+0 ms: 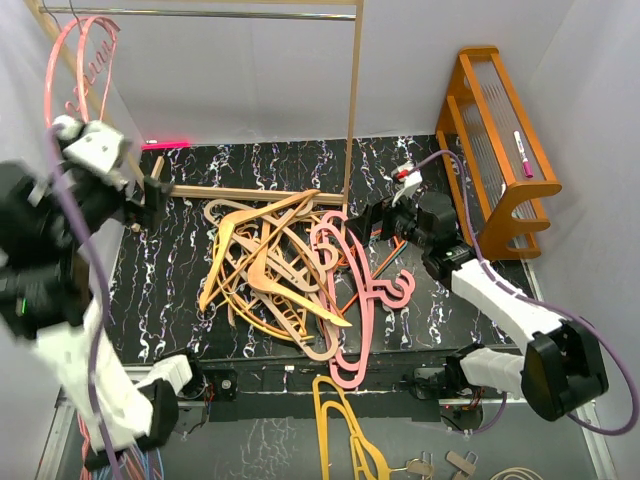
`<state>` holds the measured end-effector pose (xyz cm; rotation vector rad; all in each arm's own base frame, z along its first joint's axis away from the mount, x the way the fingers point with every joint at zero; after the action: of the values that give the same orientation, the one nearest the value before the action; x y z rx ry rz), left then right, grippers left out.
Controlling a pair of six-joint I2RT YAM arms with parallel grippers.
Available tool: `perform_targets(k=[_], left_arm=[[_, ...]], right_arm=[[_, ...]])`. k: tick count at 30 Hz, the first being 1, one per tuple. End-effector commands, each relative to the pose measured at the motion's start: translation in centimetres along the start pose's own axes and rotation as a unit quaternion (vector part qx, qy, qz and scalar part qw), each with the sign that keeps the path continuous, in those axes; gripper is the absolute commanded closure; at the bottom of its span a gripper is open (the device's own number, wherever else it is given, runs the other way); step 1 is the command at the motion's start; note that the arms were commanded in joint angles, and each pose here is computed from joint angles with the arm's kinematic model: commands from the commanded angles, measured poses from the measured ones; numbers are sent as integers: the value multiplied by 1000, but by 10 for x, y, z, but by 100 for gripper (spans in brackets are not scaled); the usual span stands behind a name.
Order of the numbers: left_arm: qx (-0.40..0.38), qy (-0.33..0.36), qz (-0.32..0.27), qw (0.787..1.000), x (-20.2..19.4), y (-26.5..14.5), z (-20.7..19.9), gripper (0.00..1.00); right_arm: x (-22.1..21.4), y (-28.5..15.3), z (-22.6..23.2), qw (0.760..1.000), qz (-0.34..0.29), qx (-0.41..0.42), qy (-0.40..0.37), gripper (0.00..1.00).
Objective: Organize the hangers
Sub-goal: Pick up the hanger at the center of the board.
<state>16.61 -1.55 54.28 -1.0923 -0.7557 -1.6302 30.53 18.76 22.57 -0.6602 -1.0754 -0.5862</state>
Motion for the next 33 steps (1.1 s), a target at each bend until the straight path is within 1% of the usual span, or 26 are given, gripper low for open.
perform_targets(k=[1, 3, 4, 5, 8, 9, 11, 12, 13, 15, 17, 18, 20, 22, 24, 27, 29, 31, 33], left_arm=[[-263, -269, 230, 898, -167, 67, -62, 3], [-292, -306, 259, 869, -199, 70, -82, 3], [-297, -326, 268, 856, -213, 72, -90, 3], [-308, -350, 278, 840, -226, 72, -99, 3], [-369, -420, 306, 770, -258, 69, -124, 3], [-378, -431, 314, 757, -265, 70, -127, 3], [-387, -422, 330, 750, -282, 70, -130, 3], [-384, -422, 337, 749, -291, 71, -132, 3], [-379, -414, 345, 752, -300, 71, -134, 3], [-337, -377, 372, 779, -328, 76, -130, 3], [-293, -329, 405, 801, -354, 78, -129, 3], [-274, -312, 420, 807, -367, 78, -130, 3], [-257, -301, 441, 806, -389, 76, -133, 3], [-255, -303, 453, 799, -404, 74, -139, 3], [-244, -295, 455, 804, -414, 76, -141, 3], [-226, -277, 448, 819, -421, 82, -138, 6], [-229, -277, 443, 821, -423, 84, -139, 10], [-241, -281, 441, 818, -424, 85, -141, 19], [-257, -285, 437, 813, -424, 86, -144, 25]], right_arm=[[3, -20, -6, 998, -9, -57, -15, 1], [8, -27, -3, 998, -29, -60, 1, 2], [10, -30, 1, 998, -37, -53, 7, 2], [12, -33, 6, 998, -41, -39, 8, 1], [18, -36, 14, 999, -39, -20, 7, 2], [19, -36, 14, 999, -37, -22, 6, 2], [22, -37, 13, 999, -34, -32, 9, 1], [22, -38, 13, 999, -33, -35, 9, 1], [23, -39, 12, 999, -34, -37, 9, 1], [22, -40, 12, 998, -38, -40, 12, 1], [19, -41, 10, 998, -39, -44, 17, 2], [19, -41, 9, 998, -42, -47, 17, 2], [19, -42, 8, 997, -47, -53, 20, 1], [20, -42, 5, 996, -57, -65, 27, 1], [21, -42, 4, 995, -62, -68, 30, 2], [19, -40, 4, 996, -60, -65, 31, 2], [17, -38, 4, 996, -54, -62, 33, 1], [15, -36, 4, 997, -48, -58, 34, 1], [13, -33, 5, 997, -43, -54, 37, 1]])
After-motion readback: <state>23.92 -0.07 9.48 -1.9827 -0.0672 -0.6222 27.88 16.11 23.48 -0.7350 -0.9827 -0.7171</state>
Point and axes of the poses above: each gripper's point midway between its finger pads, its own y axis out along the fingers, its own z axis along the line the jaws close on, x = y × z, the point moved 4 cm from there along -y, back along the fingers, and after that the axes turned 1 degree about y, right-handed, at the moved point
